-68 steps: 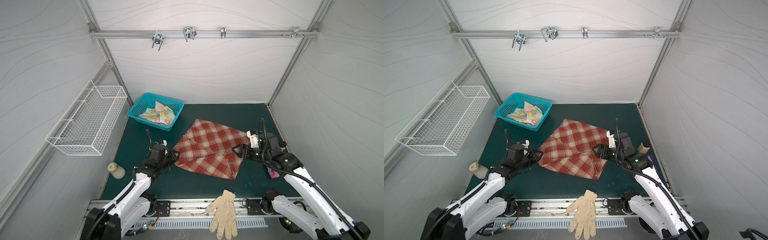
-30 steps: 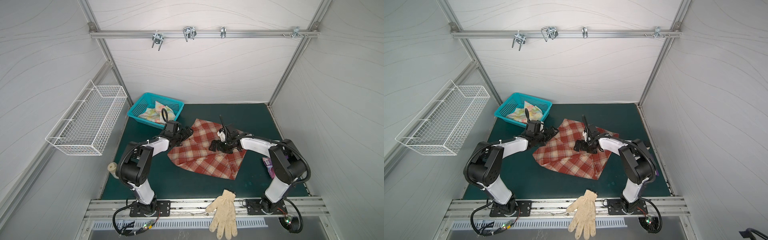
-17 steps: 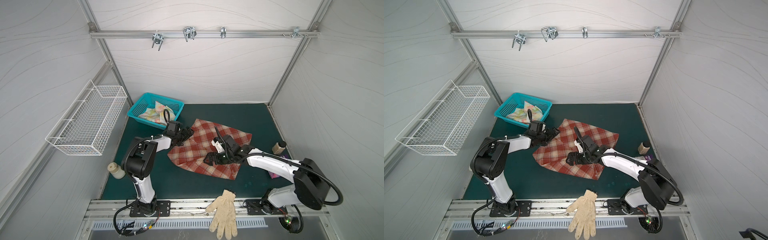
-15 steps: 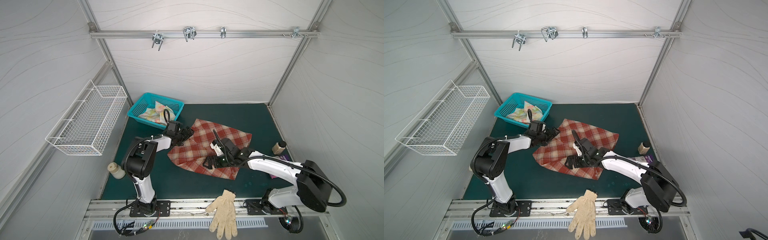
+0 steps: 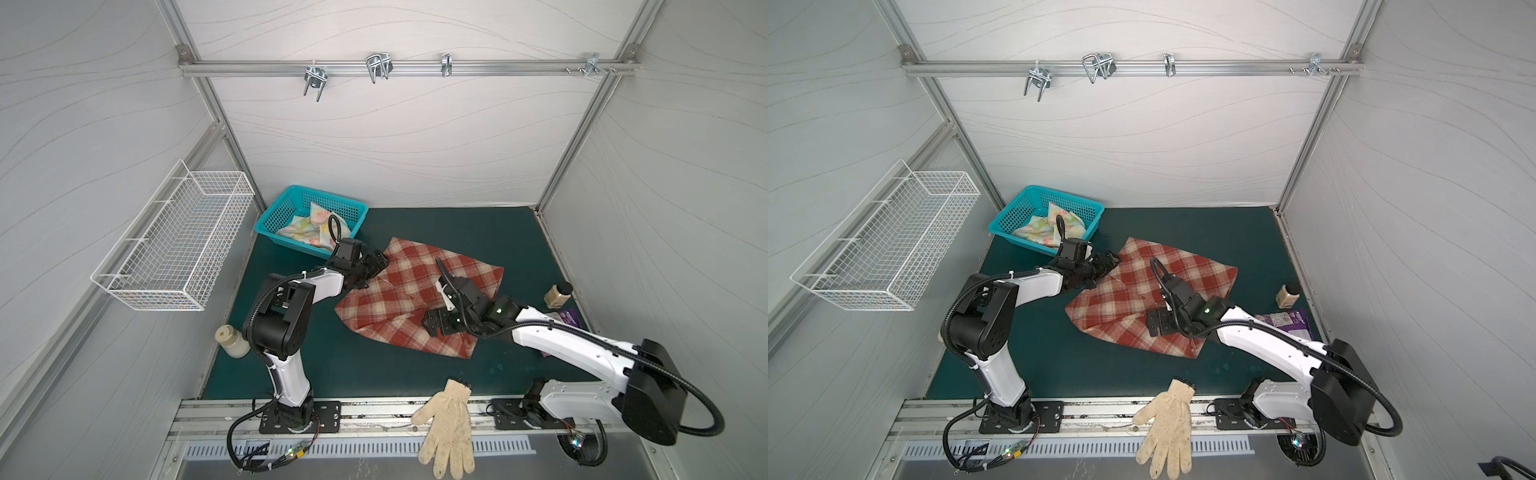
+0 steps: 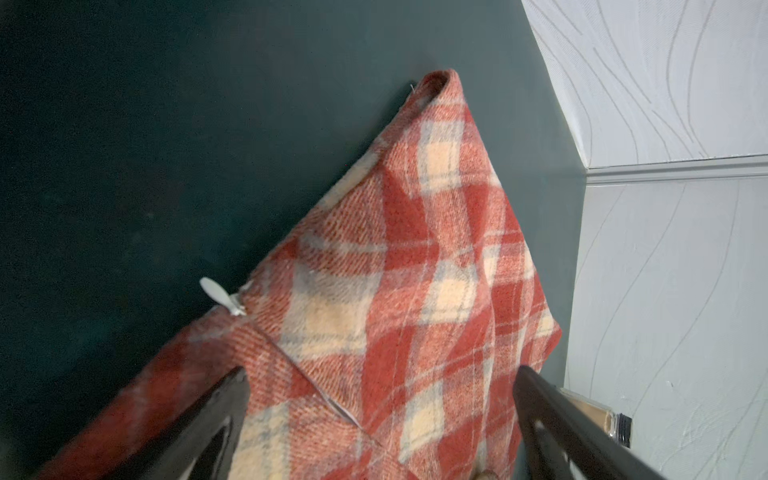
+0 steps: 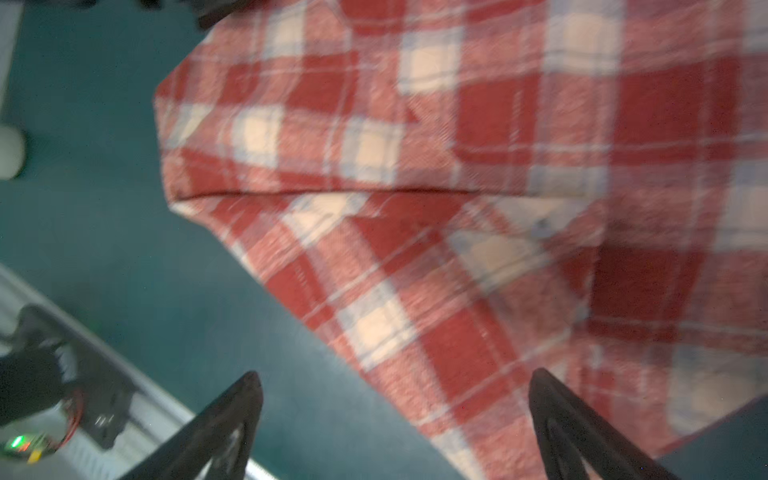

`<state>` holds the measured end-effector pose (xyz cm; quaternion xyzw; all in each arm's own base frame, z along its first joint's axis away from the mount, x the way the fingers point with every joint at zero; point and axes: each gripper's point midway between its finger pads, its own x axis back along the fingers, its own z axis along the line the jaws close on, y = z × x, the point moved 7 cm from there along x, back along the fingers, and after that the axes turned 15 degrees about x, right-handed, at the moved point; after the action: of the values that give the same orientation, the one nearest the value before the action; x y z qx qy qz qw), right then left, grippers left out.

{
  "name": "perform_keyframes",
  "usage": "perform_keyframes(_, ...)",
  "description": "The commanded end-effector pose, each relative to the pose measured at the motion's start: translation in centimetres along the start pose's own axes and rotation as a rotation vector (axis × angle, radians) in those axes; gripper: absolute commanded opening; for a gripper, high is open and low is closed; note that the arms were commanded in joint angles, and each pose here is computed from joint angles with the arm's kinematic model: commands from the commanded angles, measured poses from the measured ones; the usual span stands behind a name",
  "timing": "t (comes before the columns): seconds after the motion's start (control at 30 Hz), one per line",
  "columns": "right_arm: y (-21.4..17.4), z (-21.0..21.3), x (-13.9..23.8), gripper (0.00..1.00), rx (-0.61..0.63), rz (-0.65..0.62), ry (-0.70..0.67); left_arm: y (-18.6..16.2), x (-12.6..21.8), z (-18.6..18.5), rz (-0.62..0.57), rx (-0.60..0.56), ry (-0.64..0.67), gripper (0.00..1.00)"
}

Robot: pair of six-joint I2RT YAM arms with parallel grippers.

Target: Fold and stack the skirts

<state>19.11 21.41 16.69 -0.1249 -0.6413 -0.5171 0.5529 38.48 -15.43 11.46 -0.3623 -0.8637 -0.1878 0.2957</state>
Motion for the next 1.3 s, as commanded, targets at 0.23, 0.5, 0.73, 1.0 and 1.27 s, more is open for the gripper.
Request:
perform_keyframes(0.23, 1.5, -3.6, -5.3, 0.94, 0.041, 0.129, -0.108, -0.1, 2.0, -3.2, -0.026, -0.049, -0.077, 0.99)
perform_keyframes(0.5, 0.4, -5.4, -8.0, 0.77, -0.029, 0.169, -0.074, -0.1, 1.7, -3.0, -0.020, -0.051, -0.071, 0.99)
perform_keyframes(0.73, 0.2, -4.7, -7.2, 0.35, -0.046, 0.144, -0.009, 0.2, 0.9, -3.2, -0.005, -0.056, -0.073, 0.99)
perform_keyframes(1.0, 0.6, -3.3, -4.6, 0.10, -0.055, 0.103, 0.067, -0.6, -1.7, -4.8, 0.056, -0.091, -0.080, 0.99)
perform_keyframes(1.27, 0.0, -0.2, -1.8, 0.06, -0.024, 0.065, 0.140, -1.5, -6.5, -6.1, 0.127, -0.105, -0.045, 0.99)
